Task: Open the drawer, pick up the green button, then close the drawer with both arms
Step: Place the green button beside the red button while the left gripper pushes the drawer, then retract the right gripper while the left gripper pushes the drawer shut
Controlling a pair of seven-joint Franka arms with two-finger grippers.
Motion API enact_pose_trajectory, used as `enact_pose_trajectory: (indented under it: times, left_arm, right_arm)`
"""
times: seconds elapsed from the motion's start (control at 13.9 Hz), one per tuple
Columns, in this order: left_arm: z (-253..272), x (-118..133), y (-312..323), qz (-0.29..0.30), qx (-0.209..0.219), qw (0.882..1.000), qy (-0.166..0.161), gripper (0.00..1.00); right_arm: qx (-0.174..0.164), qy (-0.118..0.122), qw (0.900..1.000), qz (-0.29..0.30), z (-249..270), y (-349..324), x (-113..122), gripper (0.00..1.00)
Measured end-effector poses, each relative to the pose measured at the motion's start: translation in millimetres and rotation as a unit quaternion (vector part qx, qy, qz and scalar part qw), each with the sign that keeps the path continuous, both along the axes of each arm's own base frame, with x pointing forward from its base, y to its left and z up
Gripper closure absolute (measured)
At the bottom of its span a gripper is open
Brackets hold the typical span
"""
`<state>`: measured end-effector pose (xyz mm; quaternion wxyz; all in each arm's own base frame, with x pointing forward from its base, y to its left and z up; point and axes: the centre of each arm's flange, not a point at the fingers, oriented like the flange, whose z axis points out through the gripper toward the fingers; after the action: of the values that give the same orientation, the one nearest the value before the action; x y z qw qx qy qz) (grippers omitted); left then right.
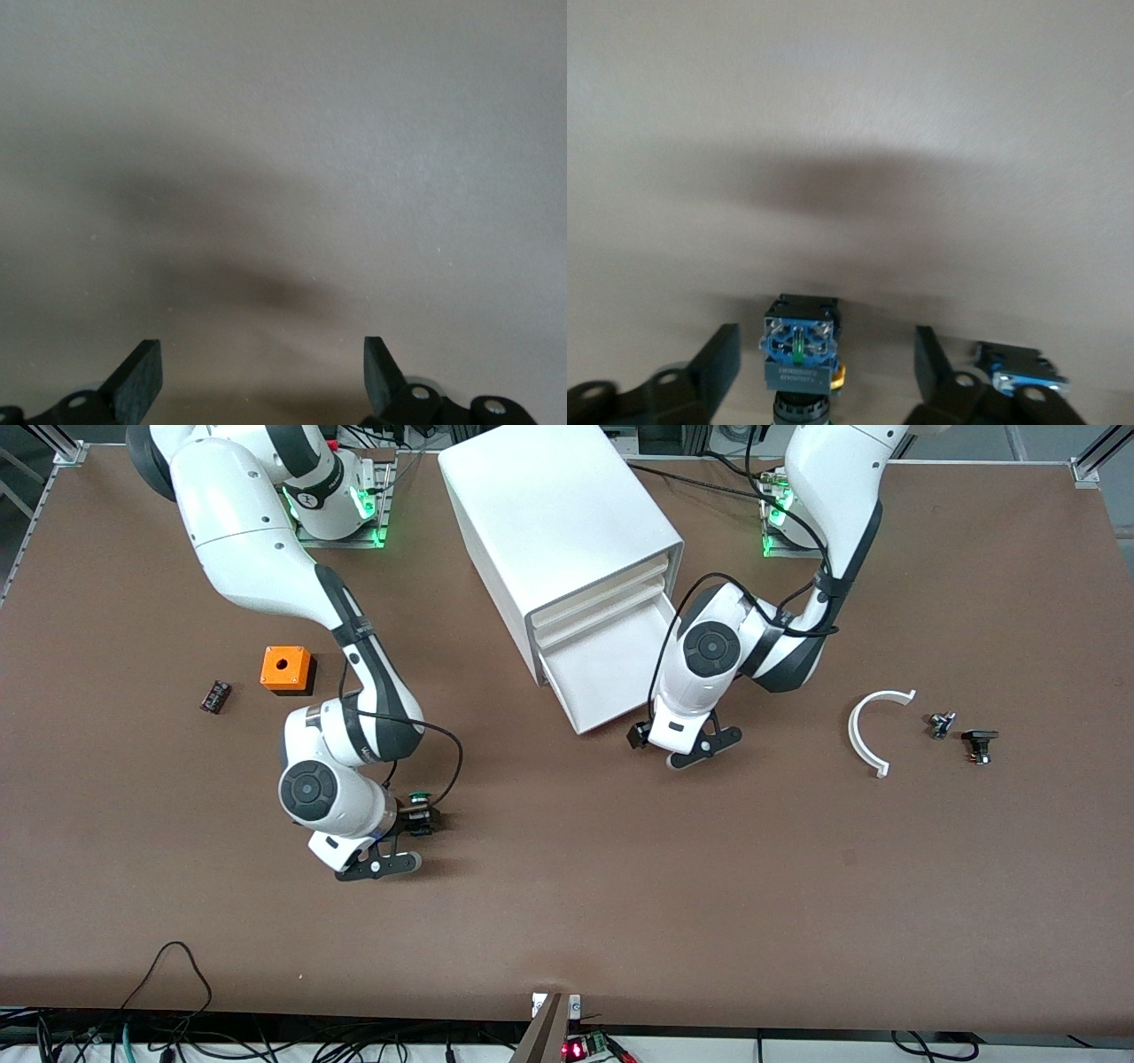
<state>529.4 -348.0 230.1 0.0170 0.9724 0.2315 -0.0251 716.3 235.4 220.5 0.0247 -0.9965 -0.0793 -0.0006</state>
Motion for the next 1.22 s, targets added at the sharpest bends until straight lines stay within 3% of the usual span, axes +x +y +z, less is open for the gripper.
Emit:
enact_pose_trajectory:
  times: [0.22, 0.58, 1.01, 1.22]
  left_arm:
    - [-3, -10, -11, -0.008, 0.002, 1.0, 0.003, 0.0]
    - [-7, -25, -25, -0.021, -0.002, 1.0, 0.013, 0.0]
    - [-7, -45, -44, -0.038, -0.013, 0.999, 0.025, 0.0]
    - [-9, -67, -56, -0.054, -0.025, 0.997, 0.044, 0.0]
  right_arm:
    - [0.004, -0.023, 1.0, 0.013, 41, -27, 14, 0.0]
    - [0.001, -0.02, 1.0, -0.011, 132, -95, 12, 0.0]
    - [-0.004, -0.021, 0.999, -0.037, 213, -142, -55, 0.0]
    - [-0.003, -0.003, 0.999, -0.043, 251, -159, -100, 0.0]
